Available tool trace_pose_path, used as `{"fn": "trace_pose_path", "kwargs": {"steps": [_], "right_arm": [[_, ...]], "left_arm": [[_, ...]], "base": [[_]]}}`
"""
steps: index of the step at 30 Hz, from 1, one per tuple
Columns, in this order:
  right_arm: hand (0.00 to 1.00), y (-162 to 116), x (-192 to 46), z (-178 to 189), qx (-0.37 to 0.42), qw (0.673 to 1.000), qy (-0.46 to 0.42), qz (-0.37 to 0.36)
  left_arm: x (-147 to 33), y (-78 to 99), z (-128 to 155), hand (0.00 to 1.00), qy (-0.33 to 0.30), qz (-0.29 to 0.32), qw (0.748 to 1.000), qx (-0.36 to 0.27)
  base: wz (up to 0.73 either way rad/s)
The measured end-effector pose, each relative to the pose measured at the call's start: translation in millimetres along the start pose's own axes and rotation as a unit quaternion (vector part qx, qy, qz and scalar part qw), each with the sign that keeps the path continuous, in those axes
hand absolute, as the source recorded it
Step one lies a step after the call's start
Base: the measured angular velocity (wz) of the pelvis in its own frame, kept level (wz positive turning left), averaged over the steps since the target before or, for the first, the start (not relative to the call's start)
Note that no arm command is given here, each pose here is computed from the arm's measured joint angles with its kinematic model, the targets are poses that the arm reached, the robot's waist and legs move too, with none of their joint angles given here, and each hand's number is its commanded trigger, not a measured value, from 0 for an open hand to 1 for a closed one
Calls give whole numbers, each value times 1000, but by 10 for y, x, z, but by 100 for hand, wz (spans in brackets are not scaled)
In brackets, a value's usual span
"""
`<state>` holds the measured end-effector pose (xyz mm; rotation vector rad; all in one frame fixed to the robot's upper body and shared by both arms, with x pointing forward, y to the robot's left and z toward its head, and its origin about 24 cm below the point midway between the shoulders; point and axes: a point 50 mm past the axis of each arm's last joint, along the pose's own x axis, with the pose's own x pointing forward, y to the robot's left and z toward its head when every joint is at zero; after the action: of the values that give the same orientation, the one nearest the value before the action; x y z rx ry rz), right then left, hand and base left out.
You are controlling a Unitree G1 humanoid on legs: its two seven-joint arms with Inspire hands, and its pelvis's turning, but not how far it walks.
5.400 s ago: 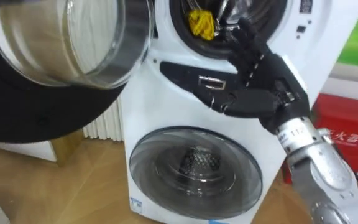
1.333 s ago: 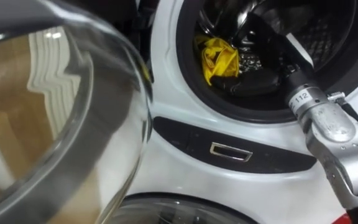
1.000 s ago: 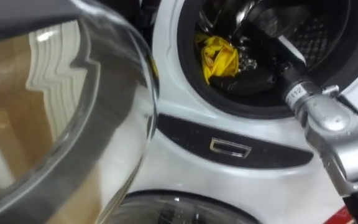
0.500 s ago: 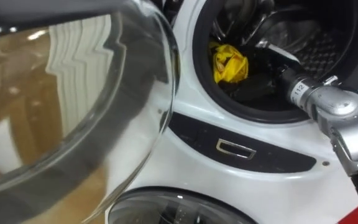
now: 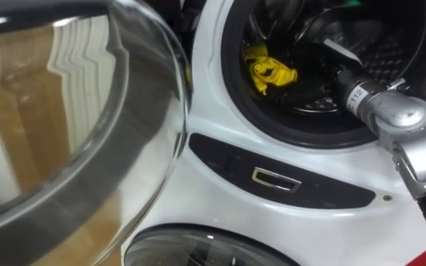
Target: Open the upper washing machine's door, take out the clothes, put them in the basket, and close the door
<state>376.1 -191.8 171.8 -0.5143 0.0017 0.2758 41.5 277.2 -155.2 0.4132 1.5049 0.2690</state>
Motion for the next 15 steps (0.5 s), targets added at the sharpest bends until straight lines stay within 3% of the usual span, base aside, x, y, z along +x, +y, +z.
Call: {"fn": "trace_pose_path", "kwargs": {"steps": [15], "right_arm": [[100,107,-116,254,-28,998,-64,-6]], "left_arm": [[4,16,-71,0,-12,2,1000,2]], "base": [[-4]]}}
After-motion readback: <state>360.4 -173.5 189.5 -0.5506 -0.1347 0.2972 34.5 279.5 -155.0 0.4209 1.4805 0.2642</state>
